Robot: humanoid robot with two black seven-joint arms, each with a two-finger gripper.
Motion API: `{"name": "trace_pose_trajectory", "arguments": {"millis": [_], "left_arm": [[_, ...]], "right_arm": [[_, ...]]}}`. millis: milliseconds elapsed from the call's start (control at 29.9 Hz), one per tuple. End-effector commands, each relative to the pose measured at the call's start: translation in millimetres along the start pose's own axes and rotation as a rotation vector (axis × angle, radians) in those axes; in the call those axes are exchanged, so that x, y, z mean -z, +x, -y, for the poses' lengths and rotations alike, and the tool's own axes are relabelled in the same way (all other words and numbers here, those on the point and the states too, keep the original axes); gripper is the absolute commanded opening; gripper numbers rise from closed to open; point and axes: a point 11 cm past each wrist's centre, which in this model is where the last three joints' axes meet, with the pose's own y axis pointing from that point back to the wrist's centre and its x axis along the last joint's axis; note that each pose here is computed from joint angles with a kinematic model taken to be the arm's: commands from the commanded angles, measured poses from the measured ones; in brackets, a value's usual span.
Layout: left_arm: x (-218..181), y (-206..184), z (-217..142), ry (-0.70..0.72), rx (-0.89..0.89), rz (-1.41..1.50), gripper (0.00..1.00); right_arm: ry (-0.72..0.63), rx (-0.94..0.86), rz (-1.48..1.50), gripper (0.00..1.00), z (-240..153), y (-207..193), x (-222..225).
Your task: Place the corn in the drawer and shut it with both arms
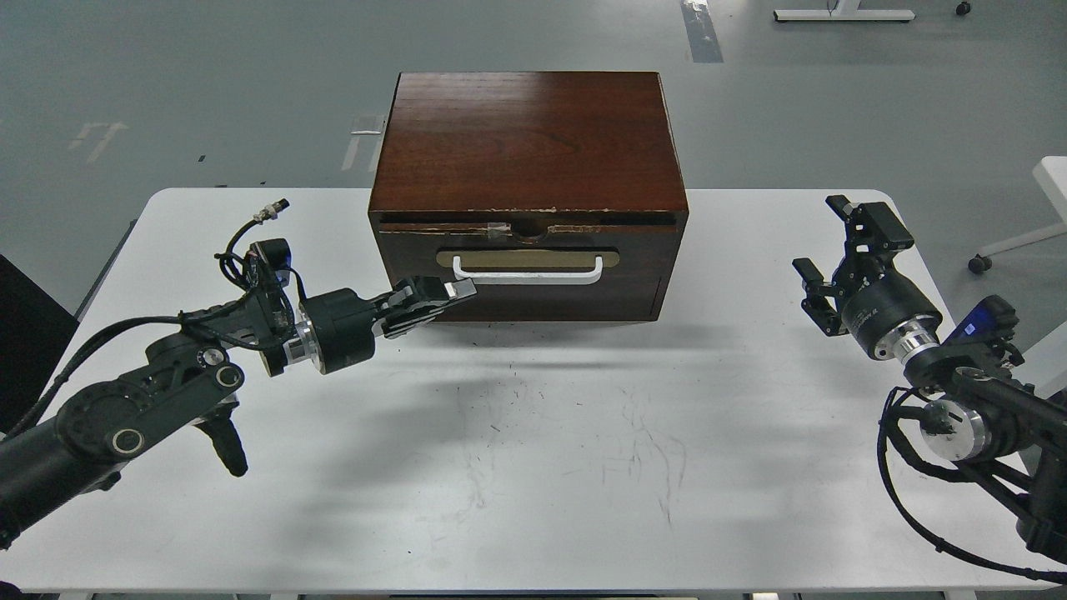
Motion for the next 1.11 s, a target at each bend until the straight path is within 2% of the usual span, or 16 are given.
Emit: {"name": "trace_pose_trajectory", "arguments": {"millis": [0,1038,1072], "left_arm": [[0.8,3.1,0.9,0.005,0.002,-0.002,0.00],[-2.6,2.4,-2.2,-0.022,-0.001,-0.069,0.00],[-3.2,2.3,-4.0,-0.028,-0.001,-0.086,0.08]], "right_arm": [[-0.006,-0.003,0.001,0.99,-1.9,0.6,-2.6],[-0.007,-0.001,0.003,0.99,-2.3,0.1,-3.1],[-0.007,-0.001,0.003,0.99,-2.3,0.1,-3.1]]}}
